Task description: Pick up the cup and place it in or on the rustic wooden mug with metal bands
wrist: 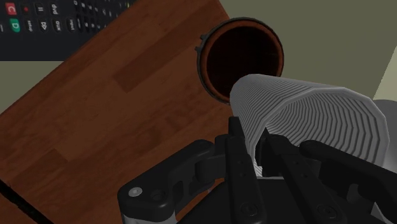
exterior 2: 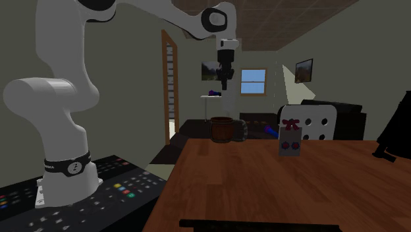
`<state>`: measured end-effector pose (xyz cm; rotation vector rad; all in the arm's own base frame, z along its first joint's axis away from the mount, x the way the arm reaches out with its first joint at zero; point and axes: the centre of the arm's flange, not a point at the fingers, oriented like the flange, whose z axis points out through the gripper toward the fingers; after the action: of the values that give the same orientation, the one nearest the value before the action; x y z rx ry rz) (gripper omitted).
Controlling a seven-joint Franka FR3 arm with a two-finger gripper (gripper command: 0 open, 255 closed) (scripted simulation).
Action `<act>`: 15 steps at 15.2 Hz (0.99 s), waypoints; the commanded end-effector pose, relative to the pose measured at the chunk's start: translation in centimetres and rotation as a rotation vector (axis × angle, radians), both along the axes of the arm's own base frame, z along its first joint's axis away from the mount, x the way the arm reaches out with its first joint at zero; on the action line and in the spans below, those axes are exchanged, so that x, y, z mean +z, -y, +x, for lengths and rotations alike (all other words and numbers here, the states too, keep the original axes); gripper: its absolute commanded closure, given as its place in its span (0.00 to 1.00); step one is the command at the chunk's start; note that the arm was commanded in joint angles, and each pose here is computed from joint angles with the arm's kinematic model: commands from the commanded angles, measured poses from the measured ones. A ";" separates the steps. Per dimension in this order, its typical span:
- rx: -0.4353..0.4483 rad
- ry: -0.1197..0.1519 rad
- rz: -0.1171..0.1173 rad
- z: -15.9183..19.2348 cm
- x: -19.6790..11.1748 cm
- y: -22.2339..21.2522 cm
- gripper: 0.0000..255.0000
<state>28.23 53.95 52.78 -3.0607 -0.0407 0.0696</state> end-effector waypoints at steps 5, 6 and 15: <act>0.000 0.000 0.001 0.0 -3.2 0.0 1.00; 0.000 0.000 0.001 0.0 -3.4 0.1 1.00; 0.000 0.000 0.001 0.0 -3.4 0.0 0.00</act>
<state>28.24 53.90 49.40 -3.0601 -0.0406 0.0688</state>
